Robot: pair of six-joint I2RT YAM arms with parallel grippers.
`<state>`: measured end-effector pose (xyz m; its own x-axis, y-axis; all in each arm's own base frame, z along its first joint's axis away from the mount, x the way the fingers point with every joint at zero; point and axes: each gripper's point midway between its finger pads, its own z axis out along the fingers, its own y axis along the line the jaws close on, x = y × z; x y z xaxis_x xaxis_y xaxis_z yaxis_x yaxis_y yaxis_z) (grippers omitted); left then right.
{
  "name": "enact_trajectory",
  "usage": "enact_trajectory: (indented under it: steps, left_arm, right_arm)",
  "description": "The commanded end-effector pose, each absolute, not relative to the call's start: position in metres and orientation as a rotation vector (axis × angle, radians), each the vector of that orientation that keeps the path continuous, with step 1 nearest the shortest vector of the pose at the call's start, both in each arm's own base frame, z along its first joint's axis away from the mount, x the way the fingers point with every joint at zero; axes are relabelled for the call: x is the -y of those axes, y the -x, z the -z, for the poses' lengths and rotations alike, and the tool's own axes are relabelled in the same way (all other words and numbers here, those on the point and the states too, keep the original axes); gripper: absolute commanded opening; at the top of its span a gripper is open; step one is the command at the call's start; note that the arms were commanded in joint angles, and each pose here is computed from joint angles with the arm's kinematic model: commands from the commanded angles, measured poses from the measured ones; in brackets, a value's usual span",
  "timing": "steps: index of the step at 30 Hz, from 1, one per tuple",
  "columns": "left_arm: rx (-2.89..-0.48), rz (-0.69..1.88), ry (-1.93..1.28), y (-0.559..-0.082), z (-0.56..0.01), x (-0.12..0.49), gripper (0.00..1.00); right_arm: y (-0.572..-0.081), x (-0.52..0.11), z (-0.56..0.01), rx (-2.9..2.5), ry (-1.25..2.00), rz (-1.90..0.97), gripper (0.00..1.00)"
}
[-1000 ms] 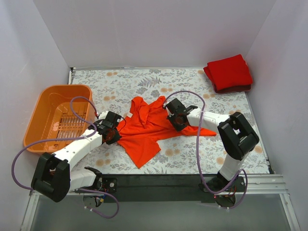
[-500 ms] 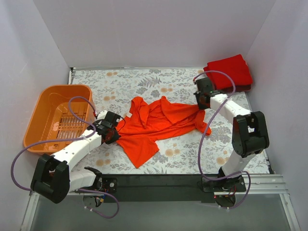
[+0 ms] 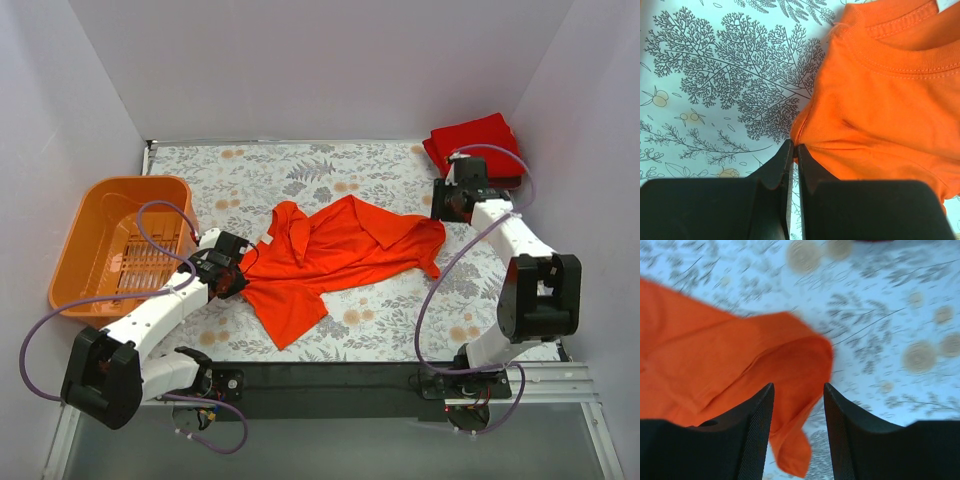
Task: Fold and stack the t-shirts
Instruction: Flatten the tshirt out
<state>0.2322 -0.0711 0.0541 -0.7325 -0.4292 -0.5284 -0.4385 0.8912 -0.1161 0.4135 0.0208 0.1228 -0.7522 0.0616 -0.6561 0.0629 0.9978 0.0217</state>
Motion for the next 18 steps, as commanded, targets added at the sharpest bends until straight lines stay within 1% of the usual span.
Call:
enact_trajectory:
  steps: [1, 3, 4, 7, 8, 12, 15, 16, 18]
  left_arm:
    - [-2.424, -0.028, 0.654, -0.24, -0.068, 0.065, 0.0]
    - [-2.42, -0.027, 0.658, -0.241, -0.069, 0.064, 0.0]
    - [-2.415, -0.022, 0.658, -0.241, -0.07, 0.064, 0.0]
    - [-2.421, -0.018, 0.655, -0.241, -0.069, 0.065, 0.0]
    - [-2.421, -0.017, 0.653, -0.241, -0.069, 0.066, 0.0]
    - [-2.425, -0.009, 0.652, -0.241, -0.069, 0.067, 0.0]
    - [-2.426, -0.004, 0.65, -0.242, -0.069, 0.067, 0.0]
    - [-2.426, -0.004, 0.65, -0.242, -0.069, 0.067, 0.0]
    - [-2.427, -0.005, 0.649, -0.241, -0.068, 0.067, 0.0]
  right_arm:
    - [-0.363, -0.074, -0.106, -2.487, -0.025, -0.327, 0.5]
    - [-0.347, -0.077, -0.101, -2.487, -0.062, -0.371, 0.51]
    - [-0.33, -0.072, -0.089, -2.511, -0.079, -0.345, 0.54]
    - [-0.316, -0.061, -0.084, -2.491, -0.078, -0.275, 0.63]
    - [-0.308, -0.06, -0.077, -2.509, -0.066, -0.27, 0.64]
    - [-0.298, -0.059, -0.069, -2.529, 0.041, -0.198, 0.64]
    - [-0.299, -0.06, -0.067, -2.528, 0.125, -0.114, 0.59]
    - [-0.298, -0.062, -0.062, -2.544, 0.15, -0.094, 0.56]
    - [-0.299, -0.063, -0.058, -2.553, 0.182, -0.059, 0.55]
